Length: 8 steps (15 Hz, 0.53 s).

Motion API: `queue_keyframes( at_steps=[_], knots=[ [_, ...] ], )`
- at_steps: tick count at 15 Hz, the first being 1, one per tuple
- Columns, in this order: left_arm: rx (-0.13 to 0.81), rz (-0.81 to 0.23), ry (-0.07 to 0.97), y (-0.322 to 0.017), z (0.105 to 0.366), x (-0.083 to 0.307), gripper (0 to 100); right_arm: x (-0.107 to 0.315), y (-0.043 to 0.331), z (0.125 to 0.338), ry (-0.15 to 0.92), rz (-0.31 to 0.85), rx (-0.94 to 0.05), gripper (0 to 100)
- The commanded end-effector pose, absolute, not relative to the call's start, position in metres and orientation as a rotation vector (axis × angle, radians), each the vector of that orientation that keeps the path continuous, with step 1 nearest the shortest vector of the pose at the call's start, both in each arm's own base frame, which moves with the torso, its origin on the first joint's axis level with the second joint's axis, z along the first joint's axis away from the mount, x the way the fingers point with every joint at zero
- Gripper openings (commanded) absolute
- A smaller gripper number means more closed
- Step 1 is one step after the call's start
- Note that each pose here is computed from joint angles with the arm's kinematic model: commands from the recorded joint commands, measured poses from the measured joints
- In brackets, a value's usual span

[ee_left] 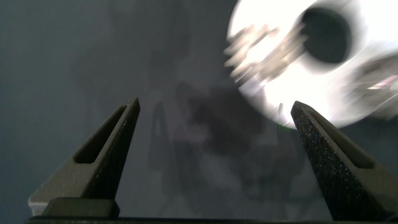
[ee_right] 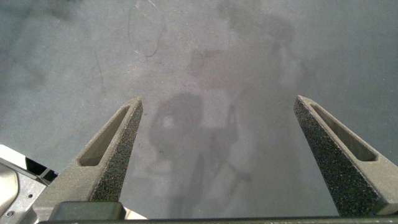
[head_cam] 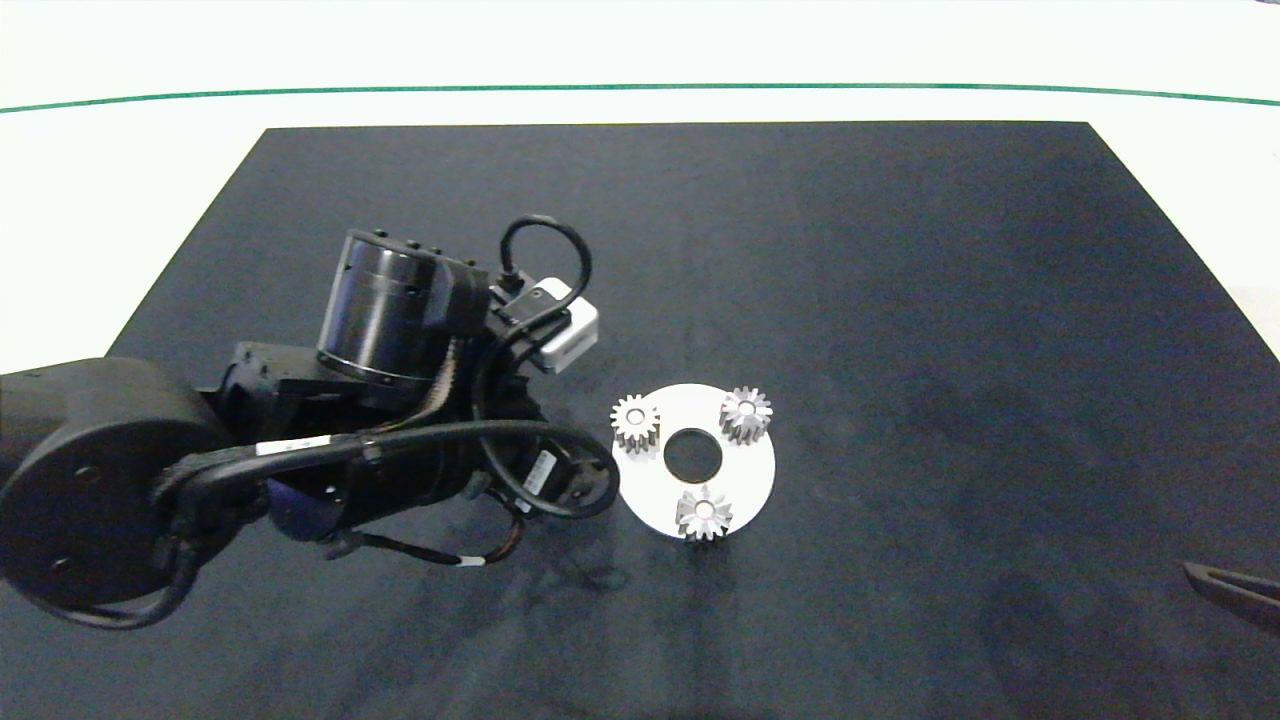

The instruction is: Install three planetary gears onto the carrier pins

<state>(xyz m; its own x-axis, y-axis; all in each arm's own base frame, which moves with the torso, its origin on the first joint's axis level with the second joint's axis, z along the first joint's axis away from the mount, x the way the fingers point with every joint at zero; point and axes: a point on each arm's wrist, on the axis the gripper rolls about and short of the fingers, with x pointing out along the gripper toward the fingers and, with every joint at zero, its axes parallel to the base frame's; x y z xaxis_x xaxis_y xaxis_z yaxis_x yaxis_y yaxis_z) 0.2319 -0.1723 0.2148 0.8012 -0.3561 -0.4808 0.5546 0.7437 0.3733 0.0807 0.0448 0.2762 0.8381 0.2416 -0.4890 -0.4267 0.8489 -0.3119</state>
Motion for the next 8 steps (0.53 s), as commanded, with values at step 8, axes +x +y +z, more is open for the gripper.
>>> queue_keyframes(
  at_steps=[8],
  knots=[
    [0.369, 0.013, 0.233, 0.006, 0.232, -0.010, 100, 0.024, 0.001, 0.277, 0.365, 0.039, -0.348, 100]
  ],
)
